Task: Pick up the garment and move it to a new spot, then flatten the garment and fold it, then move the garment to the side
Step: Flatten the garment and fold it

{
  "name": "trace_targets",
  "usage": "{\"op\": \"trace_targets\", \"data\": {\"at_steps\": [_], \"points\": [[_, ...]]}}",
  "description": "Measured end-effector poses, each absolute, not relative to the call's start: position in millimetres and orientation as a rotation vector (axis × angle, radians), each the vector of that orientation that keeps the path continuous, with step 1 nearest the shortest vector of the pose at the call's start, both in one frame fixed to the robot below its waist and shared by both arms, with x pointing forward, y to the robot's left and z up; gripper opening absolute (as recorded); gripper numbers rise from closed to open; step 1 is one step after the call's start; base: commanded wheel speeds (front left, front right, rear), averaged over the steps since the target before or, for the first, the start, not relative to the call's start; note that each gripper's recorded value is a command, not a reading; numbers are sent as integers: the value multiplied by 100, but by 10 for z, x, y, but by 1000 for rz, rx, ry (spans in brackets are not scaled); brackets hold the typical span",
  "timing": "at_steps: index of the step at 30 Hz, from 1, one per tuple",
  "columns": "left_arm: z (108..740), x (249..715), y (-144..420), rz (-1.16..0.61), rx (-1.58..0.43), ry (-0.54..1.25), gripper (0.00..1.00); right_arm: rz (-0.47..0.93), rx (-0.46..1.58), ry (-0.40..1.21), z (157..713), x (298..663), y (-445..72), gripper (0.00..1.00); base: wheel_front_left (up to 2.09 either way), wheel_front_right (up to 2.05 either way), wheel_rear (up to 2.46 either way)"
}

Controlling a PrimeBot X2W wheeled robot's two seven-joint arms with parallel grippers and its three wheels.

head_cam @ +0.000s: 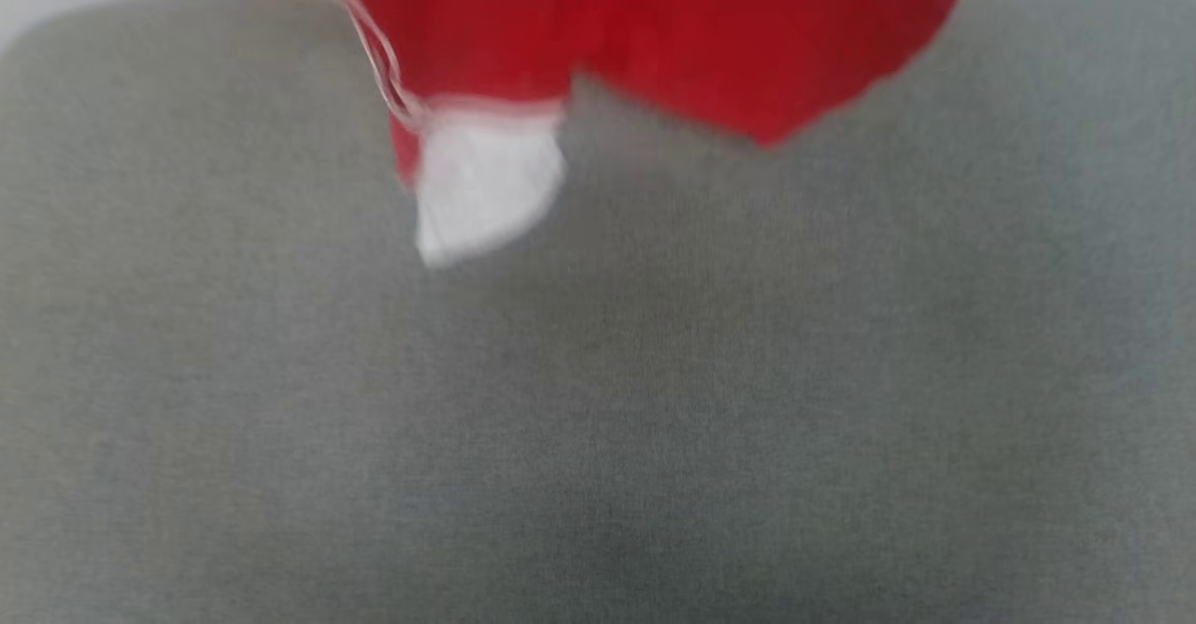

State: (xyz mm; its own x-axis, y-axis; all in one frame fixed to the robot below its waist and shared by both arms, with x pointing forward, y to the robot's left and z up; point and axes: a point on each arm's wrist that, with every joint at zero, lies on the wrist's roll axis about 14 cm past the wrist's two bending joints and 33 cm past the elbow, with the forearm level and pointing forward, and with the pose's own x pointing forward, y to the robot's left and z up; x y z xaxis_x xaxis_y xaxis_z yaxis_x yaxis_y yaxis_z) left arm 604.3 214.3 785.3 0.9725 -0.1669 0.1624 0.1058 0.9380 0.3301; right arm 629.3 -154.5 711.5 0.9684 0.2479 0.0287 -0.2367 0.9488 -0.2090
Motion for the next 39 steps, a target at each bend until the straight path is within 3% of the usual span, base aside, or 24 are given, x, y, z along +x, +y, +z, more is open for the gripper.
{"op": "trace_targets", "data": {"at_steps": [7, 11, 16, 23, 39], "points": [[8084, 6484, 2022, -123, 365, -432, 0, 183, -235, -189, 6978, 6747, -1645, 0, 0, 0, 0], [7898, 6683, 1961, -143, 368, -485, 0, 169, -278, -212, 6737, 6943, -1640, 0, 0, 0, 0], [7181, 6836, 1979, -193, 358, -328, 0, 211, -292, -72, 6061, 7044, -1431, 0, 0, 0, 0], [6286, 6658, 2066, -220, 269, -71, 0, 274, -295, 100, 5412, 6812, -1228, 0, 0, 0, 0], [5116, 5498, 2064, -325, 110, 387, 0, 396, -209, 329, 4808, 5939, -1052, 0, 0, 0, 0]]}}
